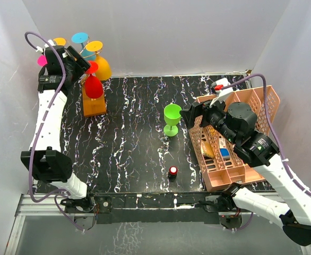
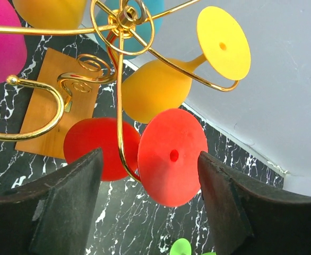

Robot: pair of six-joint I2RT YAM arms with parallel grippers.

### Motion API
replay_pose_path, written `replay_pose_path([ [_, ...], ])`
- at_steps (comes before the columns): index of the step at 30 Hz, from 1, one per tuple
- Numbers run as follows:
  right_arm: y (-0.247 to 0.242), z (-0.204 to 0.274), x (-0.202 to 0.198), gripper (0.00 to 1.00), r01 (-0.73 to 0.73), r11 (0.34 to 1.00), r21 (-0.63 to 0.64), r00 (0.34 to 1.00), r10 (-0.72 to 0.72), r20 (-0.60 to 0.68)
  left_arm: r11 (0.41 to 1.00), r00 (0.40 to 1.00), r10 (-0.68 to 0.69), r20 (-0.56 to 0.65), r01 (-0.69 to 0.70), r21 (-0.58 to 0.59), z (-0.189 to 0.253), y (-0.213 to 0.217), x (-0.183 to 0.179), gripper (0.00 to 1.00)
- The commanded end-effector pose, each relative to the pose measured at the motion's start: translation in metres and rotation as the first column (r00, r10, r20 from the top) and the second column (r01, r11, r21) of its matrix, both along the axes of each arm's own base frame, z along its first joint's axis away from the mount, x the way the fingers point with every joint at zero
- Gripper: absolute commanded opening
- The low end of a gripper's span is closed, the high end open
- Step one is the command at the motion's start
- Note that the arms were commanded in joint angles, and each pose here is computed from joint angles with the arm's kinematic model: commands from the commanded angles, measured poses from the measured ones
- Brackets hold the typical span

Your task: Take the wine glass off the wine glass rack

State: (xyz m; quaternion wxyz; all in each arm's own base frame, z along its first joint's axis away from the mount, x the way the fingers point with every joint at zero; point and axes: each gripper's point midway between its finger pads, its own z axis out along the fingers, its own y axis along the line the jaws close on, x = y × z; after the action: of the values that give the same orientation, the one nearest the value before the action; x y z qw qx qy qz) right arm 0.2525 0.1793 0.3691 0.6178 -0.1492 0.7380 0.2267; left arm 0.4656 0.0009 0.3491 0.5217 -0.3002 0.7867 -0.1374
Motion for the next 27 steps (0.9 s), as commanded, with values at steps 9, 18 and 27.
replay_pose_path([
  [9, -0.004, 0.011, 0.005, 0.99, 0.025, 1.000, 0.002, 0.999, -0.025, 0.042, 0.997, 0.998, 0.049, -0.028, -0.051, -0.055, -0.004, 0.001, 0.008, 0.61],
  [18, -0.004, 0.008, 0.006, 0.99, 0.031, 1.000, -0.001, 0.999, -0.031, 0.035, 0.996, 0.995, 0.083, -0.063, -0.085, -0.024, -0.012, 0.008, -0.007, 0.54],
  [27, -0.002, 0.003, 0.008, 0.99, 0.029, 1.000, -0.003, 0.999, -0.029, 0.020, 0.996, 0.994, 0.094, -0.053, -0.094, -0.008, -0.009, 0.011, -0.014, 0.47],
])
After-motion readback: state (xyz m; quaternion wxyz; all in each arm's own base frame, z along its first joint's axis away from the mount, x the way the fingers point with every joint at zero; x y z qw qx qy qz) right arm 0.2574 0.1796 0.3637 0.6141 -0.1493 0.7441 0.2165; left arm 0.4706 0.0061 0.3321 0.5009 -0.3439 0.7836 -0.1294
